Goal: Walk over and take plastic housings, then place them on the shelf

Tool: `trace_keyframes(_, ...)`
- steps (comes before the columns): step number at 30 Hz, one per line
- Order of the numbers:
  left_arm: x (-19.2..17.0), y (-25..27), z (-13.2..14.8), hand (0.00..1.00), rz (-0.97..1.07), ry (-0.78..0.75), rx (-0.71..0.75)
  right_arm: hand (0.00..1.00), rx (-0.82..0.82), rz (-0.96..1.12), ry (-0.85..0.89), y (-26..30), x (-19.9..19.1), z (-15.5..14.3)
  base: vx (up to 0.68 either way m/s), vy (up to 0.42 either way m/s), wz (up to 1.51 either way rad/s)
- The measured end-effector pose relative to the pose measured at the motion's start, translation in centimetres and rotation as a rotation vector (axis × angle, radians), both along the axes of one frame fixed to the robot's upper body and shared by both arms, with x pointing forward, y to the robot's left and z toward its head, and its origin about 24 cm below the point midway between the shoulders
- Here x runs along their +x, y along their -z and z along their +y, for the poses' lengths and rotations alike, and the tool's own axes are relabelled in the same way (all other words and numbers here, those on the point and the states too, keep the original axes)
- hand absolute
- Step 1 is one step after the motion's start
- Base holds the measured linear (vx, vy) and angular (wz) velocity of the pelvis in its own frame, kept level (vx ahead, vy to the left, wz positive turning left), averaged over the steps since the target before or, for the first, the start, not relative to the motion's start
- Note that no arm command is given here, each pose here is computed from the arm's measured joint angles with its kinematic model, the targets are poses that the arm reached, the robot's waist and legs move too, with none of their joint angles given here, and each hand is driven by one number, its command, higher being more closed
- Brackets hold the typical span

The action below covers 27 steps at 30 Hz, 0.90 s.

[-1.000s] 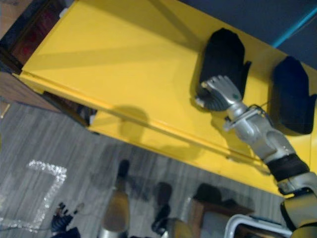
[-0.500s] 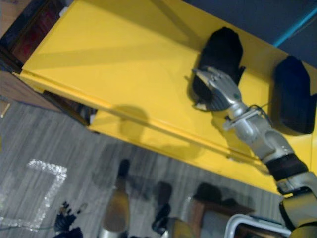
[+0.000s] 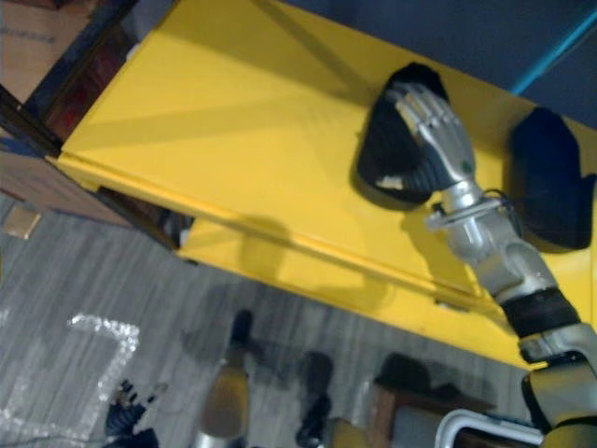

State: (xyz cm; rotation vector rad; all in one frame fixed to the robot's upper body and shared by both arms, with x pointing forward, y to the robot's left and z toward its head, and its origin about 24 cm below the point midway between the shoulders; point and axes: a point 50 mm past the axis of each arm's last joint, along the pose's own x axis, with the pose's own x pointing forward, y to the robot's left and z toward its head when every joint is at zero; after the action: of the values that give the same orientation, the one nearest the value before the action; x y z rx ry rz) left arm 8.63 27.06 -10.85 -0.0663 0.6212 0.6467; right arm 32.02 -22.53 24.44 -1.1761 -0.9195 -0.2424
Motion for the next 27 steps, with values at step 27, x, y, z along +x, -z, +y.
trace_keyframes(27, -2.0, 2.3, -1.7, 0.0, 0.121, -0.141, -0.054, 0.0, 0.829, 0.198, 0.335, 13.8, -11.1, -9.1, 0.01, 0.011, -0.14)
